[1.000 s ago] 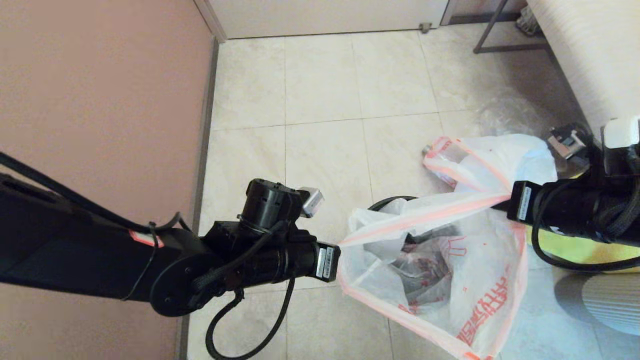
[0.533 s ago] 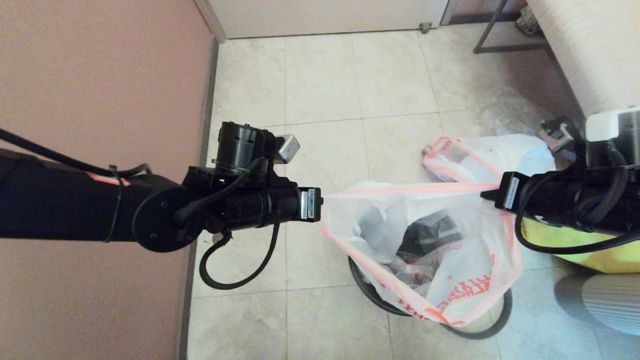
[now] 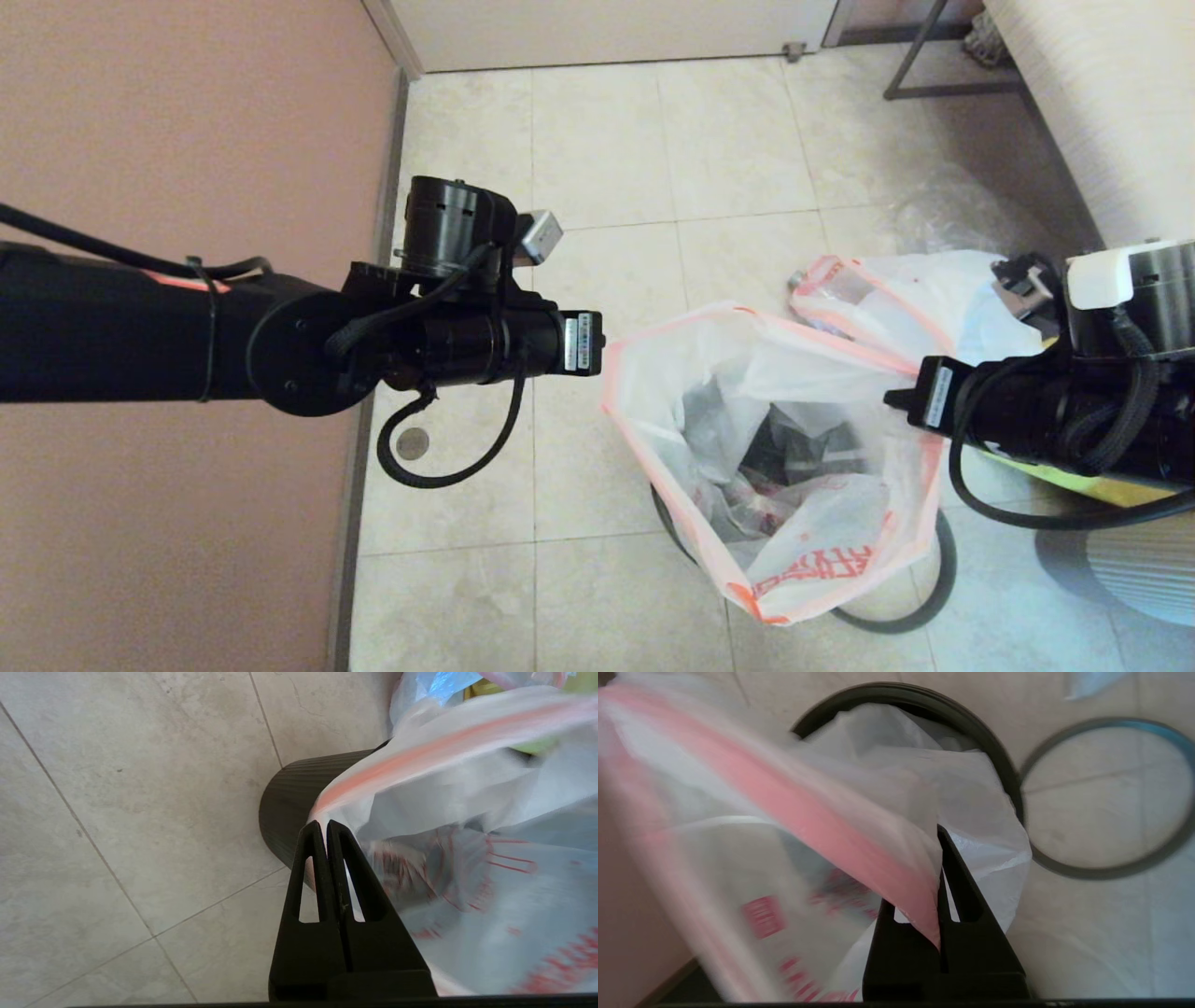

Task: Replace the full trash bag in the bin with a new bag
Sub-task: Put the new garbage bag on the trash can

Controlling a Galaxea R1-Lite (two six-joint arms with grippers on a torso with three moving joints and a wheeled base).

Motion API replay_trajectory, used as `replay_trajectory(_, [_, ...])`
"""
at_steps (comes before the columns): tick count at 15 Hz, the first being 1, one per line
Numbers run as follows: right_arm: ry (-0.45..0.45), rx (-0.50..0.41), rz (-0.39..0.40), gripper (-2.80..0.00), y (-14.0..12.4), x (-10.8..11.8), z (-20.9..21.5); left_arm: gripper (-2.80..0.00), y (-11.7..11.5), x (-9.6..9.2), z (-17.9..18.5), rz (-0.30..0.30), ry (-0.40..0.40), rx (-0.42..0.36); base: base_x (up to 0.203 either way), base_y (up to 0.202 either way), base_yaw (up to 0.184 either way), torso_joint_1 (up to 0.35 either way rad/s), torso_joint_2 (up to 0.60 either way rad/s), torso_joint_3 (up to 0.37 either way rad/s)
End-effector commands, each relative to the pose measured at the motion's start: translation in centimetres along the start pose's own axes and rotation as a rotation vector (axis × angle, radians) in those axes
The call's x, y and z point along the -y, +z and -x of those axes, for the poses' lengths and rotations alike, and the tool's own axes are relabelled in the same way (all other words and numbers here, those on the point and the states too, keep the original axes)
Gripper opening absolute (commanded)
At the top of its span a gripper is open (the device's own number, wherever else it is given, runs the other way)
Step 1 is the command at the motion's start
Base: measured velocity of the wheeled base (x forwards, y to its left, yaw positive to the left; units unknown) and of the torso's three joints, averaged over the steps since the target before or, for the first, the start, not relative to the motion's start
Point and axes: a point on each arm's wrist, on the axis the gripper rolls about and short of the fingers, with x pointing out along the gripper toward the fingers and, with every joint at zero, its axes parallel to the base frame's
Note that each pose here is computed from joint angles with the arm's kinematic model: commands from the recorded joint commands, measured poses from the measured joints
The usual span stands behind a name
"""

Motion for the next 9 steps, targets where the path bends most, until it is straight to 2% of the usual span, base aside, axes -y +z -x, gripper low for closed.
replay_trajectory(1, [0.001,-0.006,-0.001,-2.80,-0.3,-0.1,-0.8,-2.80,0.2,0.0,0.1,-0.003,0.002,0.007,0.000,0.000,0.000,0.000,0.00,0.000])
replay_trajectory(4, [-0.017,0.004,-0.029,-2.80,0.0,0.5,-0.9,-2.80,1.3,0.2,-0.8,-0.011,-0.002,0.038,0.000,0.000,0.000,0.000,0.00,0.000])
replay_trajectory(5, [-0.016,0.005,-0.040,-2.80,0.0,0.4,-1.1,-0.45,1.2,0.3,-0.8,-0.012,0.000,0.024,0.000,0.000,0.000,0.000,0.00,0.000])
replay_trajectory(6, [-0.019,0.006,-0.043,-2.80,0.1,0.5,-1.1,0.00,1.1,0.5,0.0,-0.009,-0.002,0.005,0.000,0.000,0.000,0.000,0.00,0.000])
replay_trajectory(7, [-0.023,0.010,-0.045,-2.80,0.2,0.6,-1.1,0.00,0.6,0.8,1.2,0.000,-0.005,-0.030,0.000,0.000,0.000,0.000,0.00,0.000])
replay_trajectory(8, [-0.024,0.016,-0.048,-2.80,0.4,0.6,-1.1,0.00,-0.8,1.3,2.4,0.027,-0.009,-0.101,0.000,0.000,0.000,0.000,0.00,0.000])
replay_trajectory(9, [-0.021,0.024,-0.050,-2.80,0.6,0.5,-1.1,0.00,-2.0,1.9,3.6,0.098,-0.002,-0.160,0.000,0.000,0.000,0.000,0.00,0.000])
